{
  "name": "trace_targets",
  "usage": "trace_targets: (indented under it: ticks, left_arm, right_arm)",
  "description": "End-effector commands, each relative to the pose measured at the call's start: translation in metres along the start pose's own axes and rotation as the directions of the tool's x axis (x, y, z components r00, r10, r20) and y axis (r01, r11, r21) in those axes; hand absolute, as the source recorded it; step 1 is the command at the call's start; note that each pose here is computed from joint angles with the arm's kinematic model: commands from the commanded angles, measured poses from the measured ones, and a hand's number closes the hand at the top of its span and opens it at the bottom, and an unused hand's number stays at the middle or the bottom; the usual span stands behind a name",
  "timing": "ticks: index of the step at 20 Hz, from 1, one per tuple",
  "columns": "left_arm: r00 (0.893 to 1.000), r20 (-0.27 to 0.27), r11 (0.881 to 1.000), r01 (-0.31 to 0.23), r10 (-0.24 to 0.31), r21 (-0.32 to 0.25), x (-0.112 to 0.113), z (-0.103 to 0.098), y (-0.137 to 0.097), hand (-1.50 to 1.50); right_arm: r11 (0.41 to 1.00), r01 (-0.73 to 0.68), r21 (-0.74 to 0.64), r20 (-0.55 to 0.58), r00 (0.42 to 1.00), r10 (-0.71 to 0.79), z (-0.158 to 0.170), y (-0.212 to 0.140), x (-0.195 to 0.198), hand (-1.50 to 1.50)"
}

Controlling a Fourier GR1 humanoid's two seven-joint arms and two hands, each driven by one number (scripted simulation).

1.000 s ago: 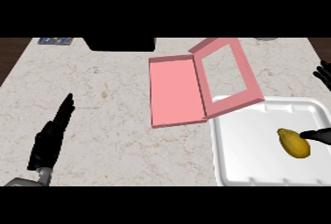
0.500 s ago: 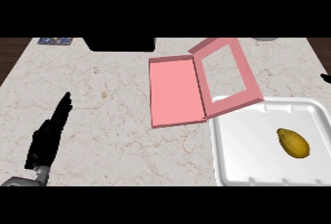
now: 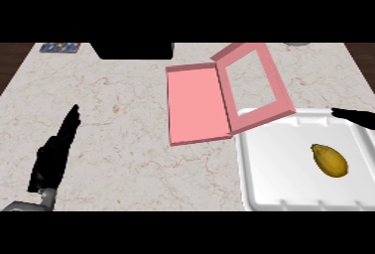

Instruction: Pick the lemon from the tray and place it in the cardboard box

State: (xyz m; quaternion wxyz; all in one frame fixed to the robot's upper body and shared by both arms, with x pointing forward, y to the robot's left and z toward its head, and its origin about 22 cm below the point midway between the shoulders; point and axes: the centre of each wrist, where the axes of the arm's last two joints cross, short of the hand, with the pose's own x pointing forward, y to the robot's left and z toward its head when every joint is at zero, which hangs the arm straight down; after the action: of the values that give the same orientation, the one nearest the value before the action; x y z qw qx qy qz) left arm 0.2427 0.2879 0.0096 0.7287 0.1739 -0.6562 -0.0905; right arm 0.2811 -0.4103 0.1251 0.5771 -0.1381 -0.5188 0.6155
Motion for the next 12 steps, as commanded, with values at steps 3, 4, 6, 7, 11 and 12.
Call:
trace_targets:
  ticks: [3, 4, 6, 7, 11, 12]
  left_arm:
    - [1.000, -0.012, 1.000, -0.010, 0.010, -0.004, -0.004, -0.008, -0.016, 0.00]
    - [1.000, 0.010, 1.000, -0.007, 0.007, -0.001, -0.004, -0.002, -0.006, 0.00]
    - [1.000, -0.008, 1.000, -0.007, 0.007, 0.007, 0.011, 0.001, -0.004, 0.00]
    - [1.000, -0.006, 1.000, 0.007, -0.007, 0.006, -0.006, 0.001, 0.018, 0.00]
    - [1.000, 0.008, 1.000, -0.001, 0.001, 0.003, -0.009, 0.008, 0.010, 0.00]
    - [1.000, -0.005, 1.000, -0.006, 0.006, -0.010, 0.015, 0.009, -0.005, 0.00]
  right_arm:
    - [1.000, -0.021, 0.014, -0.068, 0.997, 0.022, -0.006, 0.018, 0.011, -1.50]
    - [0.999, -0.028, 0.019, -0.087, 0.996, 0.030, -0.016, 0.027, -0.007, -1.50]
    - [0.999, -0.037, 0.023, -0.109, 0.993, 0.039, -0.018, 0.021, 0.023, -1.50]
    - [0.999, -0.042, 0.008, -0.120, 0.992, 0.043, -0.015, 0.032, 0.013, -1.50]
    - [0.998, -0.040, 0.049, -0.127, 0.991, 0.046, -0.017, 0.043, -0.005, -1.50]
    - [0.997, -0.068, 0.039, -0.139, 0.988, 0.073, -0.022, 0.051, 0.001, -1.50]
